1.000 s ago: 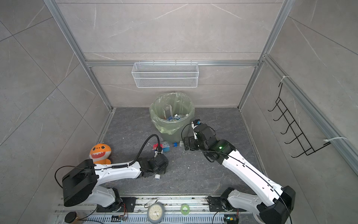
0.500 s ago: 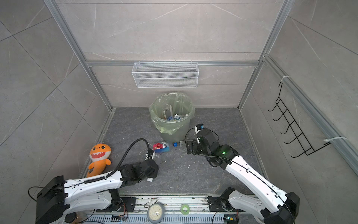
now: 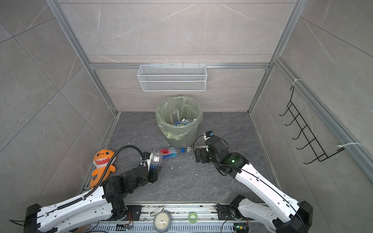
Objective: Throw the plastic bottles in the bin
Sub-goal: Throw the plastic bottle into the trash bin.
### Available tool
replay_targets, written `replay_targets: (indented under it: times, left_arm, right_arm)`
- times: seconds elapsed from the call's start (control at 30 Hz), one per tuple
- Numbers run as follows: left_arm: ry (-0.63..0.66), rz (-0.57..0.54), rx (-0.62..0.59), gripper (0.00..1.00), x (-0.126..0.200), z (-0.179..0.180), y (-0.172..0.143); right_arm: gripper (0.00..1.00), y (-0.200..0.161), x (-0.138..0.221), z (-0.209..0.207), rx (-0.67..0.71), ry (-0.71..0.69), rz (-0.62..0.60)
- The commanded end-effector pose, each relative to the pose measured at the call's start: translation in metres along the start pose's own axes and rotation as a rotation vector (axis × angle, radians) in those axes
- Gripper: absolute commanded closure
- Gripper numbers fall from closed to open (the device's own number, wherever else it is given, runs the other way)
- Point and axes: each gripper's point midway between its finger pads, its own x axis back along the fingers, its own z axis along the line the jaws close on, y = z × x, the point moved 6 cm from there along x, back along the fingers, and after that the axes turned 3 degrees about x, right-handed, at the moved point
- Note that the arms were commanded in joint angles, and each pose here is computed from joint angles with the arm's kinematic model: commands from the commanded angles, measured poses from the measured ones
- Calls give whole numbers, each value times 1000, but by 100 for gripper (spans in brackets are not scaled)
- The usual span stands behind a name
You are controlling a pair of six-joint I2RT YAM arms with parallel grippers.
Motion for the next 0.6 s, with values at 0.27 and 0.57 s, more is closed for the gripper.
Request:
replay_targets:
  times: [0.27, 0.57]
  left_arm:
    - [-118, -296, -69, 35, 63, -16, 87]
    - [-244, -406, -165, 35, 63, -80, 242]
  right_arm:
    - [0, 10, 1, 7, 2, 34, -28]
    - [0, 22, 6, 13, -10, 61, -48]
